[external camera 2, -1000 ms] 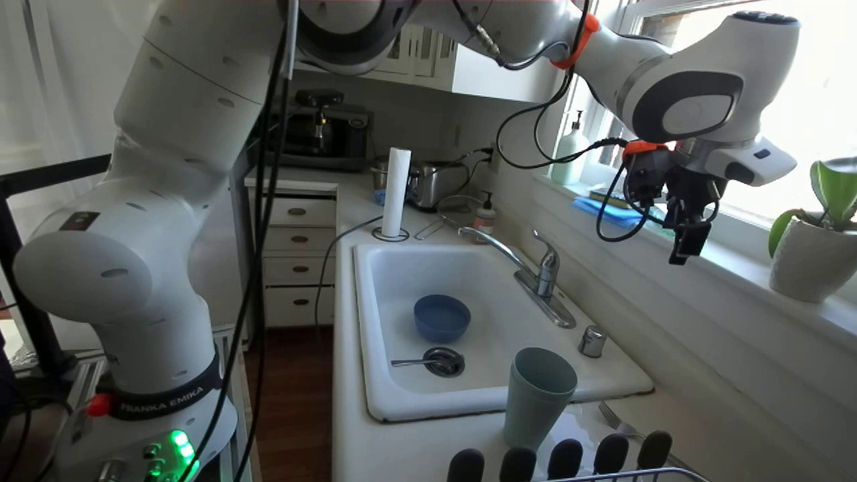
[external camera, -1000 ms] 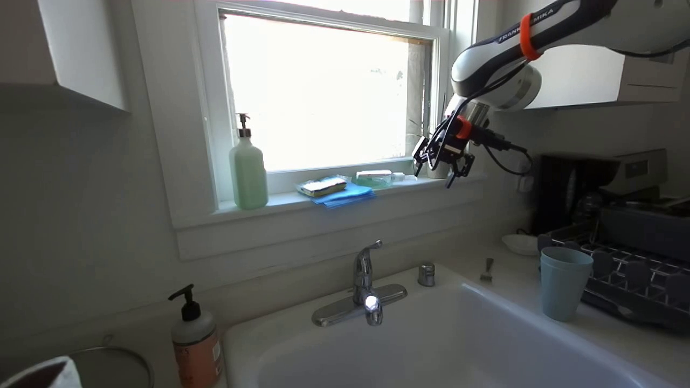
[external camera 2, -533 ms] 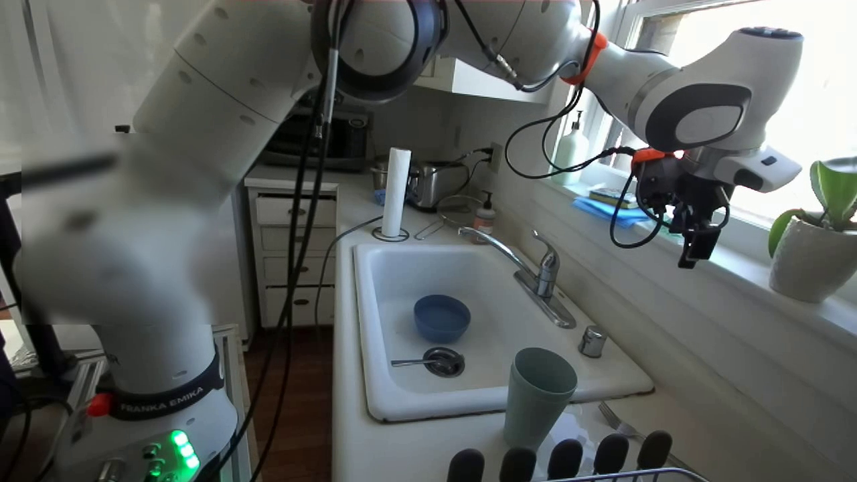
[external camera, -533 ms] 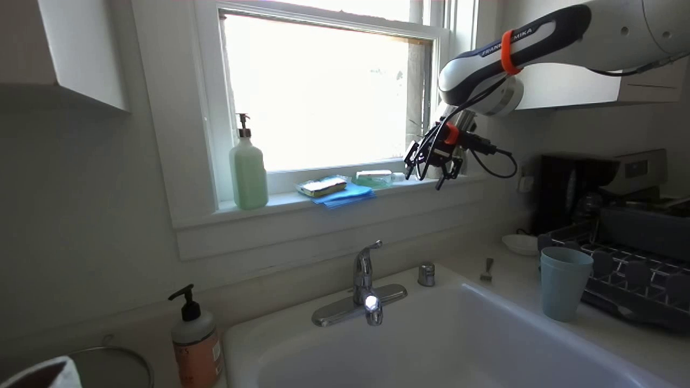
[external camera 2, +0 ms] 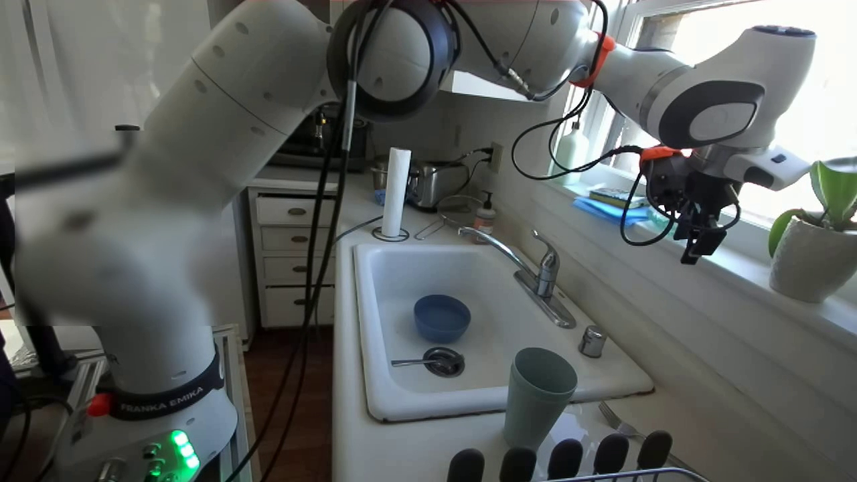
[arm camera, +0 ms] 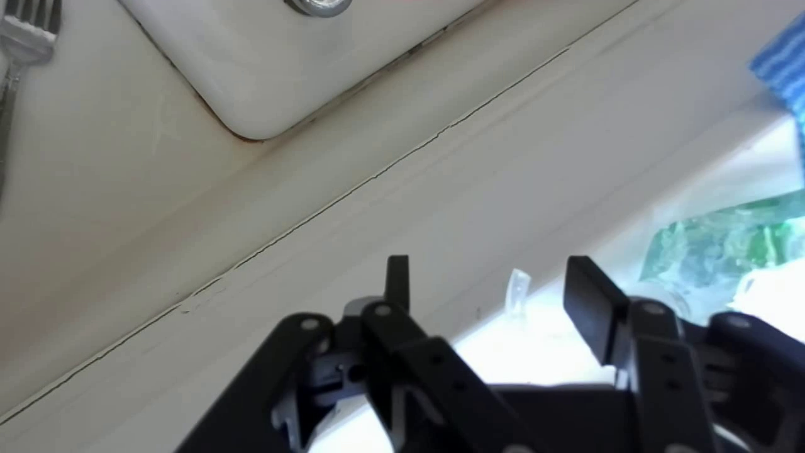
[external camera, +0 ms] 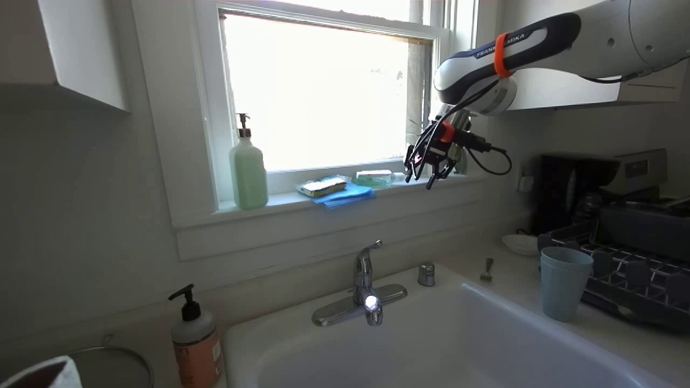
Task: Put the soap bottle upright
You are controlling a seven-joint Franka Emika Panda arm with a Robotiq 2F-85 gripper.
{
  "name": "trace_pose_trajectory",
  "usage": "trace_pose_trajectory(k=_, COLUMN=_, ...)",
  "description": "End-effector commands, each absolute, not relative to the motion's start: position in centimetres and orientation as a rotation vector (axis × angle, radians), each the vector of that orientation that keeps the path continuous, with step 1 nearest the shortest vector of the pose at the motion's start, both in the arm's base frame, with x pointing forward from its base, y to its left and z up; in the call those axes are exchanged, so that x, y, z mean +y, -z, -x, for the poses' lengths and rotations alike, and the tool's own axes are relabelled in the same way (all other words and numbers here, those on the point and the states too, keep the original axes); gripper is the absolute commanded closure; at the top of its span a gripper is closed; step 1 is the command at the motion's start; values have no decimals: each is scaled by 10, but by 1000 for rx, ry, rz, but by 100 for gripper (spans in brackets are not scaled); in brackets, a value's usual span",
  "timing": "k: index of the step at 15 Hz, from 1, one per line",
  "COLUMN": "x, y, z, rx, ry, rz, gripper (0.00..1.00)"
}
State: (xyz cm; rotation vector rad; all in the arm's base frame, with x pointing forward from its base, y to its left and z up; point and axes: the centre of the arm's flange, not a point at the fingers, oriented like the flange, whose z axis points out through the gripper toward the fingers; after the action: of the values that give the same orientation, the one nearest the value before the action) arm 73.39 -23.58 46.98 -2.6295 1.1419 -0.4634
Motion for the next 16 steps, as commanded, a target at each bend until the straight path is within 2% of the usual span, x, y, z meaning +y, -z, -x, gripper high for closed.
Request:
trace_pose_trajectory(k=1, x=-243, y=-476, z=-751, rx=1130, ry=452, rz=2639, gripper=24)
trace_pose_trajectory(k=2, x=-243, y=-476, z=-751, rx=1130, ry=451, rz=2639, gripper=15)
trace_pose_trajectory(k=3, x=-244, y=-477, z=-752, rx=1128, ry=448, rz=2641, gripper=10)
trace_pose_trajectory(k=5, x=-244, y=-477, z=-752, rx=1122, ry=437, rz=2644, gripper=35)
trace_pose_trajectory(k=11, x=-242, y=-478, z=-752, rx=1120, ry=437, rz=2646, gripper=77)
trace_pose_trajectory(k=16, x=-242, y=-480, z=-752, rx=1119, ry=440, rz=2641, gripper=99)
